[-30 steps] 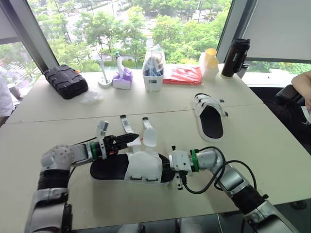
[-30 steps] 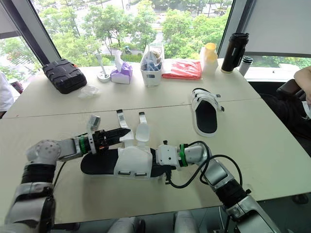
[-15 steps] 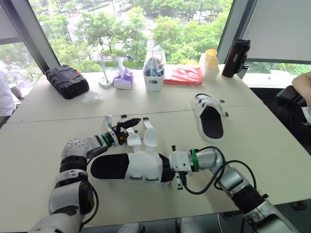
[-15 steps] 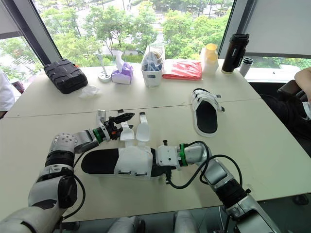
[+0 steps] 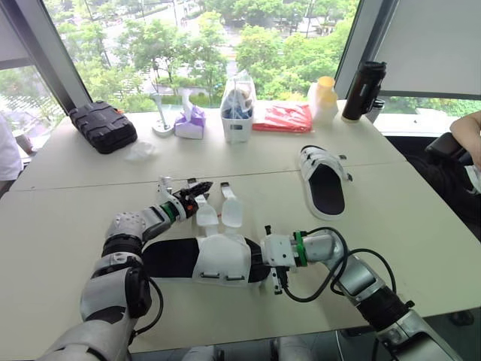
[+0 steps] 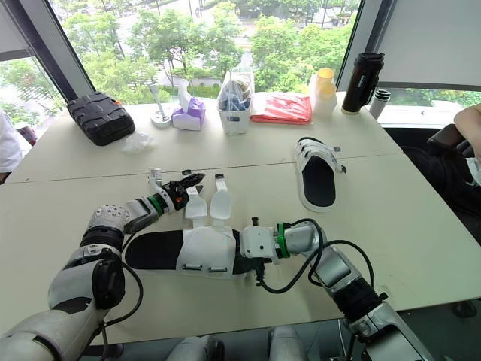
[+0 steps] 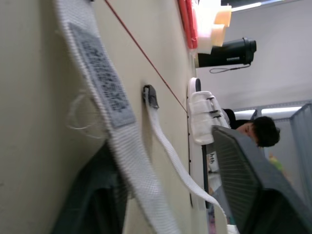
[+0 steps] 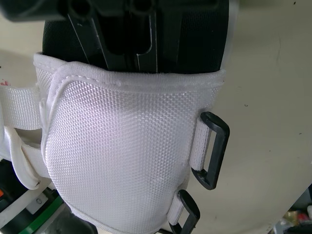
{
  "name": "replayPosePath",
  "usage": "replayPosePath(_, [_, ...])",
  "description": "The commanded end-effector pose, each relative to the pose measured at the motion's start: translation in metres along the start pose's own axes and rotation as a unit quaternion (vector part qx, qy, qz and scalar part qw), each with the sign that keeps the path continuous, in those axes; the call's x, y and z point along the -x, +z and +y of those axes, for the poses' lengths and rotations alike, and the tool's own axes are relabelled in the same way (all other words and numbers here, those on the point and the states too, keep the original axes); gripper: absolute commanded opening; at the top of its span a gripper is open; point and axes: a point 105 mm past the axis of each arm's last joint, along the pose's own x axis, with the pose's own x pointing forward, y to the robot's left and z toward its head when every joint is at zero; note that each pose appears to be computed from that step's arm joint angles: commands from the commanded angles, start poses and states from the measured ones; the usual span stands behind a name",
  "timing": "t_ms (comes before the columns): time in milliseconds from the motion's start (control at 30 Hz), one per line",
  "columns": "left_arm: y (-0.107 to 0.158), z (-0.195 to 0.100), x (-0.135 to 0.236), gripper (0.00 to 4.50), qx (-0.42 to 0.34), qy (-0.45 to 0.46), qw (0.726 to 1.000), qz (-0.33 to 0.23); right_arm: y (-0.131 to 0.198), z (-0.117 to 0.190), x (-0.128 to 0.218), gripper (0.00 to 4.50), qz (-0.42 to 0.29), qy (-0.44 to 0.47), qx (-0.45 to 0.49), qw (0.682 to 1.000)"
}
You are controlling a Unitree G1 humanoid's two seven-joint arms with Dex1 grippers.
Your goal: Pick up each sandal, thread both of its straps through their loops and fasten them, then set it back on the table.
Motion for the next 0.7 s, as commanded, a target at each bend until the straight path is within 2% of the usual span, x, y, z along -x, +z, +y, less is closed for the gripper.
replayPosePath(33, [0.012, -0.006, 0.001, 0.6, -0.012, -0.007, 1.0, -0.018, -0.009, 0.01, -0.006, 0.0, 0.019, 0.02, -0.01, 1.0])
replayPosePath(67, [0.014, -0.009, 0.002, 0.08, -0.024, -0.014, 0.999, -0.018, -0.009, 0.01, -0.006, 0.0, 0.019, 0.021, -0.01, 1.0])
replayPosePath(167, [0.016, -0.025, 0.004, 0.02, -0.075, -0.046, 0.996, -0.002, -0.01, 0.011, -0.006, 0.0, 0.02, 0.024, -0.008, 0.999])
replayPosePath(200, [0.014, -0.033, 0.005, 0.02, -0.117, -0.061, 0.991, 0.015, -0.01, 0.011, -0.006, 0.0, 0.02, 0.025, -0.008, 0.999])
replayPosePath(267, [0.001, -0.058, 0.01, 0.02, -0.216, -0.113, 0.968, 0.058, -0.011, 0.011, -0.006, 0.0, 0.021, 0.026, -0.007, 0.999])
replayPosePath(367, [-0.017, -0.079, 0.018, 0.02, -0.308, -0.163, 0.933, 0.093, -0.012, 0.011, -0.005, 0.0, 0.024, 0.03, -0.004, 0.999])
replayPosePath(467, [-0.043, -0.108, 0.037, 0.02, -0.443, -0.24, 0.854, 0.129, -0.013, 0.012, -0.004, 0.0, 0.026, 0.034, -0.002, 0.999])
replayPosePath(567, [-0.059, -0.122, 0.051, 0.02, -0.512, -0.283, 0.798, 0.145, -0.013, 0.012, -0.004, 0.0, 0.026, 0.037, -0.002, 0.999])
replayPosePath(700, [-0.088, -0.118, 0.078, 0.02, -0.621, -0.325, 0.679, 0.218, -0.014, 0.014, -0.003, 0.0, 0.026, 0.043, 0.0, 0.999])
